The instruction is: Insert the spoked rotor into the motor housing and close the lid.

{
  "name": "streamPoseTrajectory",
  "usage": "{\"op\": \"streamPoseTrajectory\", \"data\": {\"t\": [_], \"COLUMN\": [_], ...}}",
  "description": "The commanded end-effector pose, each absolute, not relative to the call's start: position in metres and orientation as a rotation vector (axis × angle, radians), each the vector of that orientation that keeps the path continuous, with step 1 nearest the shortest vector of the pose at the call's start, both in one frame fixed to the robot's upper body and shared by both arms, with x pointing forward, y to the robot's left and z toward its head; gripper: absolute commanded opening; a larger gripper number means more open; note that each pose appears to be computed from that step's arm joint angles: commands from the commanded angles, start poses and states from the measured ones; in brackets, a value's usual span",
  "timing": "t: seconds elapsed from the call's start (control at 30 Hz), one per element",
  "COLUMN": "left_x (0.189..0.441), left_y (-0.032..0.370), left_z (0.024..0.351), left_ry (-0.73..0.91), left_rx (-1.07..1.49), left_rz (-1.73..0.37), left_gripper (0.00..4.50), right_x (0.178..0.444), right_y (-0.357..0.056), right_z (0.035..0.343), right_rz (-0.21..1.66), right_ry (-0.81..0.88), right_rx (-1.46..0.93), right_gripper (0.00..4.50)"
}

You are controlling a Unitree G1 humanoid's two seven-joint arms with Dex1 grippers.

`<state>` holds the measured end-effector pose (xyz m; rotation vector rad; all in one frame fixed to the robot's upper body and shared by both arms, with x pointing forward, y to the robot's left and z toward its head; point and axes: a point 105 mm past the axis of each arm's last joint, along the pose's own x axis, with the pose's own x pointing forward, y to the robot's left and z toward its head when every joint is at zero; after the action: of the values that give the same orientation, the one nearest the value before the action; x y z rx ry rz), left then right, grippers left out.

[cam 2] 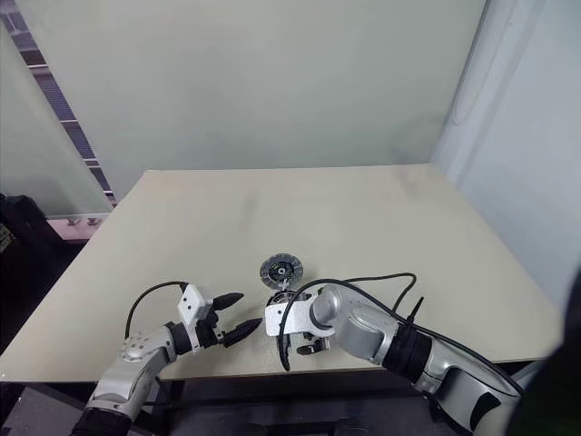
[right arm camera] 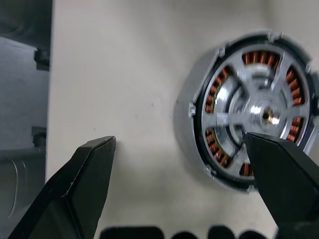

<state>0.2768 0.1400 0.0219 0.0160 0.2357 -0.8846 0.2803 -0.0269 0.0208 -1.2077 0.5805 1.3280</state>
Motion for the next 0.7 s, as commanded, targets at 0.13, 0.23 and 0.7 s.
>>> {"op": "streamPoseTrajectory", "data": {"t": [0.13,0.23,0.7], "left_x": [0.2793,0.2795,0.2785], "left_y": [0.1375,0.1369,0.1359], "left_z": [0.0339,0.0338,0.0327], "left_ry": [0.184,0.183,0.182], "left_rx": [0.039,0.038,0.031], "left_rz": [-0.894,-0.895,-0.893], "left_gripper": [4.50,4.50,4.50], "right_x": [0.2826,0.2807,0.2853], "right_y": [-0.0241,-0.0221,-0.0182], "right_z": [0.0204,0.0180,0.0179], "right_rz": [1.306,1.303,1.234], "right_ry": [0.565,0.566,0.552], "right_rx": [-1.191,-1.174,-1.112], "right_gripper": [3.60,2.51,0.10]}}
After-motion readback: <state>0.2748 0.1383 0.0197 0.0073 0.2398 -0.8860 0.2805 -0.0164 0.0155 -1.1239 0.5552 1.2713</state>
